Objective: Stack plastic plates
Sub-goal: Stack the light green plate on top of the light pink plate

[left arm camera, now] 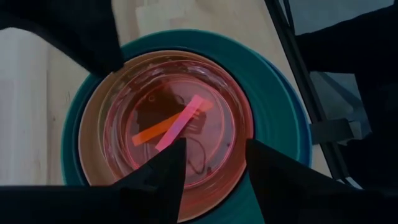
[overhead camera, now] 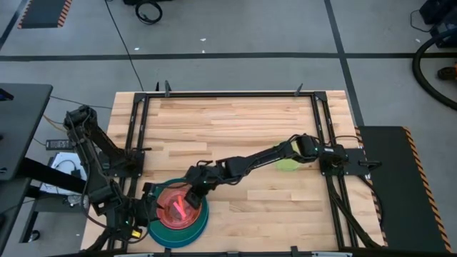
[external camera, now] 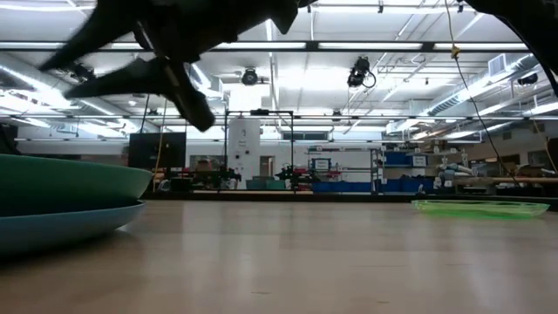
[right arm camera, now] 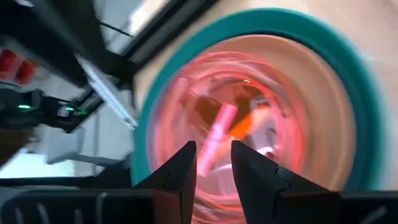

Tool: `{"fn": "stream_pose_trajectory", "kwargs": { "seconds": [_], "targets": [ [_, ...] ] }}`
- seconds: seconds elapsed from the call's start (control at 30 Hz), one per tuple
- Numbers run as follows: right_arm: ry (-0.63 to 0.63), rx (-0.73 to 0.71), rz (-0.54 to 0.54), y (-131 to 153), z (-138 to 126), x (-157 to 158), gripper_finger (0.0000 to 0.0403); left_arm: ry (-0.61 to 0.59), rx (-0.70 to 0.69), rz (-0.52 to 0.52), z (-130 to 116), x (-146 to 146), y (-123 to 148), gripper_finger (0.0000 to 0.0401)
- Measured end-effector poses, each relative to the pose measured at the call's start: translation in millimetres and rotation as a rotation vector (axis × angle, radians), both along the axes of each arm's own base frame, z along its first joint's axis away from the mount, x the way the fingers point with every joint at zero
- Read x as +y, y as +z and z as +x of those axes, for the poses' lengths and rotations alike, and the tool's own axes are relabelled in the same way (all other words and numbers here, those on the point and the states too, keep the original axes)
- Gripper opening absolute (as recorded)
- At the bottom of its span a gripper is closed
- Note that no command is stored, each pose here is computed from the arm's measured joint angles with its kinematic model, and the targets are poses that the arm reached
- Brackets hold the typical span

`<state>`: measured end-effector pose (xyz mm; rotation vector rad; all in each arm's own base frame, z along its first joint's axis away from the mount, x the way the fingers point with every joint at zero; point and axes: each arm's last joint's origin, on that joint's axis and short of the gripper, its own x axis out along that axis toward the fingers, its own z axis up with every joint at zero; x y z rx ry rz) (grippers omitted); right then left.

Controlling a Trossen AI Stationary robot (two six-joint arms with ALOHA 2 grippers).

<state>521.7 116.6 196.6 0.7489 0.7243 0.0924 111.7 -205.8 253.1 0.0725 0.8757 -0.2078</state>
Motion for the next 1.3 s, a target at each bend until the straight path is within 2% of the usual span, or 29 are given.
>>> {"fn": "stream_pose_trajectory", "kwargs": {
  "seconds": [0.2, 0.47, 0.77, 1.0, 1.3],
  "targets": [
    [-0.008, 0.134, -0.12, 11.4, -17.3, -10.1, 0.0108, 0.008, -0.008, 0.007, 0.3, 0.0, -0.9, 0.0172],
    [-0.077, 0.438, -0.395, 23.6, -57.6, -21.6, 0.0108, 0.024, -0.127, 0.131, 4.6, 3.0, -1.1, 0.0172],
    [-0.271, 0.675, -0.671, 40.7, -98.0, -29.1, 0.0095, 0.105, -0.238, 0.282, 24.2, 16.9, 1.7, 0.0172],
    [-0.347, 0.844, -0.778, 42.0, -118.7, -35.1, 0.0073, 0.147, -0.225, 0.348, 42.1, 30.8, 1.9, 0.0172],
    [-0.323, 0.966, -0.835, 32.9, -130.8, -38.0, 0.005, 0.186, -0.22, 0.357, 50.5, 37.9, 2.1, 0.0172]
  ]
}}
